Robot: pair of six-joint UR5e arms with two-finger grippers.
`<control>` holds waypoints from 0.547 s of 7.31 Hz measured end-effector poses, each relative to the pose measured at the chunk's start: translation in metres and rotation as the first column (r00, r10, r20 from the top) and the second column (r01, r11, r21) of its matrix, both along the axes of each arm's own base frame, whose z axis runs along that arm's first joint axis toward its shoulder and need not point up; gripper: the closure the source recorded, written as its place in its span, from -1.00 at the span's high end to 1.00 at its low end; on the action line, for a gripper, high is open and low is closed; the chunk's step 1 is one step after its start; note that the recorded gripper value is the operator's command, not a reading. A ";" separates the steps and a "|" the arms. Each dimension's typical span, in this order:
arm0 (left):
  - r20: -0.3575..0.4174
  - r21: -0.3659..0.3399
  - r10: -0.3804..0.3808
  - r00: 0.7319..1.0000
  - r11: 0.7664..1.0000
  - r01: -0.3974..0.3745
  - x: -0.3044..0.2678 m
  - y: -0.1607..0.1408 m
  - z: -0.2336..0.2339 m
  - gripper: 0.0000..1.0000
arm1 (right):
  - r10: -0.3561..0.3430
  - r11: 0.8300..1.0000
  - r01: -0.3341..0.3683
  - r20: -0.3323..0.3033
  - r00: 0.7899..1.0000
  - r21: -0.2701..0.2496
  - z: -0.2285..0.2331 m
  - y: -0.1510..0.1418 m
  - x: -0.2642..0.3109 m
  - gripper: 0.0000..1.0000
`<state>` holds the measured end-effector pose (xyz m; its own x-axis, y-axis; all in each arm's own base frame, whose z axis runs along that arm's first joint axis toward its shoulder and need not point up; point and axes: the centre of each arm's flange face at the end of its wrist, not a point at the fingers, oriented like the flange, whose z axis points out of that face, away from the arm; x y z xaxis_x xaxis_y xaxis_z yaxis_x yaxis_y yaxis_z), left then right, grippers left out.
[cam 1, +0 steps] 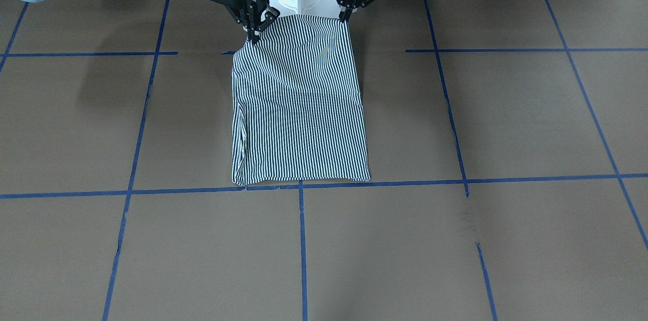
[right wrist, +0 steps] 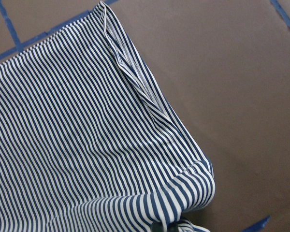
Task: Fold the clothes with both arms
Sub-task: 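Grasp the near edge with both grippers and fold it over the far half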
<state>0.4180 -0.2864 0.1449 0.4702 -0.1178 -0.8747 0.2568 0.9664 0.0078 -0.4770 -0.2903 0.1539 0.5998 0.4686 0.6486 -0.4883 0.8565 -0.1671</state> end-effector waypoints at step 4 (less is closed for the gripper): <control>0.108 0.045 -0.072 0.992 0.997 0.067 0.017 -0.095 0.010 -1.00 | 0.072 0.997 -0.071 -0.030 0.997 0.044 0.019 -0.125 -0.032 -1.00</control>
